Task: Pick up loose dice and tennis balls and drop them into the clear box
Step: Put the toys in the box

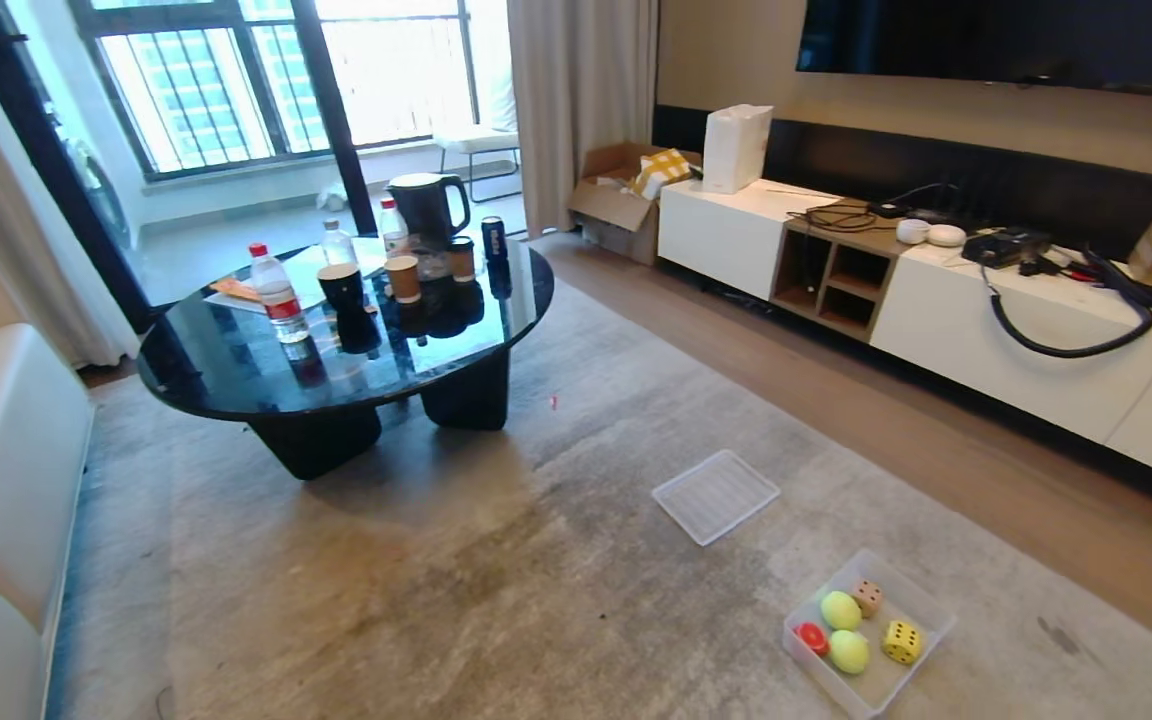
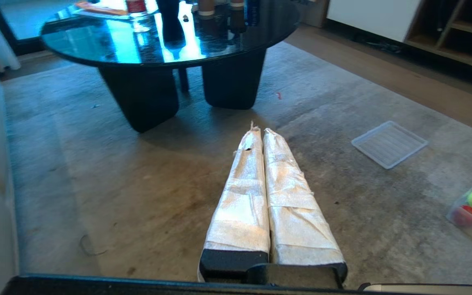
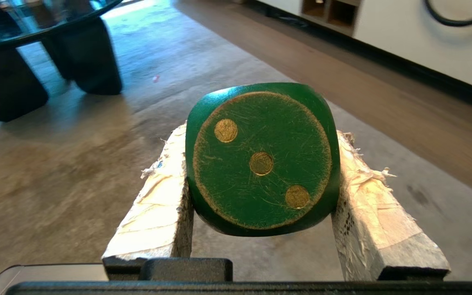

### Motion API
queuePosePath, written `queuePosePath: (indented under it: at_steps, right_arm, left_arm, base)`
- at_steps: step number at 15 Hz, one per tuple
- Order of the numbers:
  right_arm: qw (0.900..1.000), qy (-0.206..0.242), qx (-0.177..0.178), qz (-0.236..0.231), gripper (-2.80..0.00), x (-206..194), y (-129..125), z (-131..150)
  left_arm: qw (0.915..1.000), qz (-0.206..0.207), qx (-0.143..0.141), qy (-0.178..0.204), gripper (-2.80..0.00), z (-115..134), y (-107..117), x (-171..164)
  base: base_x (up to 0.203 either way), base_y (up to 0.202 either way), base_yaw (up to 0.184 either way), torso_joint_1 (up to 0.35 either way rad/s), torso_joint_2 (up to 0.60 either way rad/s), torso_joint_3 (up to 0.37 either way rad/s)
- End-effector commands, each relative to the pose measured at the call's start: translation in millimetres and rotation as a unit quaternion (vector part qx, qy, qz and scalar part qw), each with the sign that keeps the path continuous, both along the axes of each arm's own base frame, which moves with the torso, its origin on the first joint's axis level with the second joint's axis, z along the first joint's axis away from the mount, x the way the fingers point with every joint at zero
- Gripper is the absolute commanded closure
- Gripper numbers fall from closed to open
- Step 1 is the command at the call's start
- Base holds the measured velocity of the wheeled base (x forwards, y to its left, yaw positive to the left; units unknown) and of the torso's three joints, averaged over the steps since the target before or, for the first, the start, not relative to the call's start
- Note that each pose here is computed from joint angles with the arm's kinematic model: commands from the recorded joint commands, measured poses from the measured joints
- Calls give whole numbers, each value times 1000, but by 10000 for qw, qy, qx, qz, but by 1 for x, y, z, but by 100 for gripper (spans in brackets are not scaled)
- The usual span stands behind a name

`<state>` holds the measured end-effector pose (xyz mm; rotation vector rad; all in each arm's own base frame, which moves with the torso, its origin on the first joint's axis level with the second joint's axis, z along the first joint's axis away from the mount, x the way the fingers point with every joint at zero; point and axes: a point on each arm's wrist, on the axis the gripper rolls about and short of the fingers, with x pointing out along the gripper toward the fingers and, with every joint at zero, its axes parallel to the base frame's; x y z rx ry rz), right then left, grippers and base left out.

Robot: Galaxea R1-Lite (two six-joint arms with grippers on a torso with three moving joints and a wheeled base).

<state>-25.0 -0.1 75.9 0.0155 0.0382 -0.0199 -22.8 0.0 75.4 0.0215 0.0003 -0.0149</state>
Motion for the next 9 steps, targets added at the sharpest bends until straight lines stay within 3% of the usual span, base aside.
queuePosePath:
  at_steps: [1, 9]
  right_arm:
    - [10000, 8, -1, -2, 0, 0, 0, 0]
    - [10000, 0, -2, 6, 0, 0, 0, 0]
  left_arm:
    - [10000, -2, 0, -2, 0, 0, 0, 0]
    - [10000, -2, -8, -2, 0, 0, 0, 0]
  base:
    - [-1, 8, -168, 2, -2, 2]
    - [0, 9, -154, 2, 3, 2]
